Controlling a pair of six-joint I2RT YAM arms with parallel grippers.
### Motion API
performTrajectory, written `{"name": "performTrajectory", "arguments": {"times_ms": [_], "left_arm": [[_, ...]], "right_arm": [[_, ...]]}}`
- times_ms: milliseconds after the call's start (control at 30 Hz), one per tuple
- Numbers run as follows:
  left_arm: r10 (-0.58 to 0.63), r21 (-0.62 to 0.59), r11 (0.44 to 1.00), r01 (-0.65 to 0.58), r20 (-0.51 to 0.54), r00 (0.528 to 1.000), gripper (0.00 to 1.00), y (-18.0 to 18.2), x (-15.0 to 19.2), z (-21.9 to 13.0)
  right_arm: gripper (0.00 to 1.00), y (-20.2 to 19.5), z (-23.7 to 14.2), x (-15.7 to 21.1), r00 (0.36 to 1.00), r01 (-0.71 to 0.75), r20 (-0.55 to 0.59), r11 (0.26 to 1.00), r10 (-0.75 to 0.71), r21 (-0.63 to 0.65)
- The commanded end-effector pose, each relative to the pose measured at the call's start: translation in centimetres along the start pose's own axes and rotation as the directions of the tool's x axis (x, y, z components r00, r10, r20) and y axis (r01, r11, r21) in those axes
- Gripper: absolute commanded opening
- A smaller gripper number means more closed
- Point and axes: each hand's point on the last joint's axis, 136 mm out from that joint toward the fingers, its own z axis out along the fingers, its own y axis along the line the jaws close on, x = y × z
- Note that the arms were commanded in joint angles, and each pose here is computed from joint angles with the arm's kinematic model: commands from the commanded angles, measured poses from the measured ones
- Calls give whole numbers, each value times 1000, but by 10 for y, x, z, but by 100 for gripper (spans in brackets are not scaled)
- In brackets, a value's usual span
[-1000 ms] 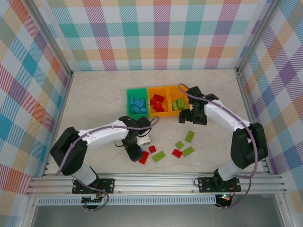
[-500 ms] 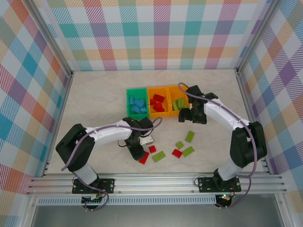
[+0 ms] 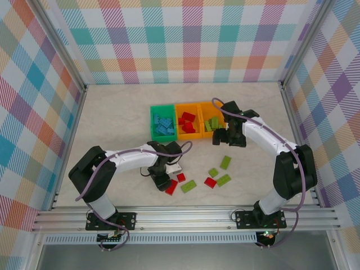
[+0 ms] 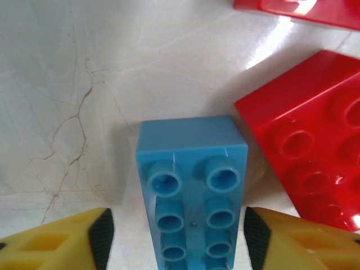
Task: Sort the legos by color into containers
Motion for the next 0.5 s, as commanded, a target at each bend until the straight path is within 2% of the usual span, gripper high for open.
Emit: {"name": "performTrajectory", "arguments": {"times_ms": [0,167,300,467], "left_arm": [[-20,30,999,21,-21,1000,51,-1,4,10],[-89,67,994,88,10,996,48,9,2,8],[-166,91,983,159,75,983,35,22,-5,-4],[-243,80,969,233,157,957,30,39,-17,-23]], "right_arm": [[88,-6,-3,7,1000,9,-9,1000,-9,22],[89,-11,-7,8,1000,-16,1,1000,16,12],[89,-15,-10,7,1000,-24,8,1000,24,11],[89,-15,-10,6,1000,-27,9,1000,27,7]]}}
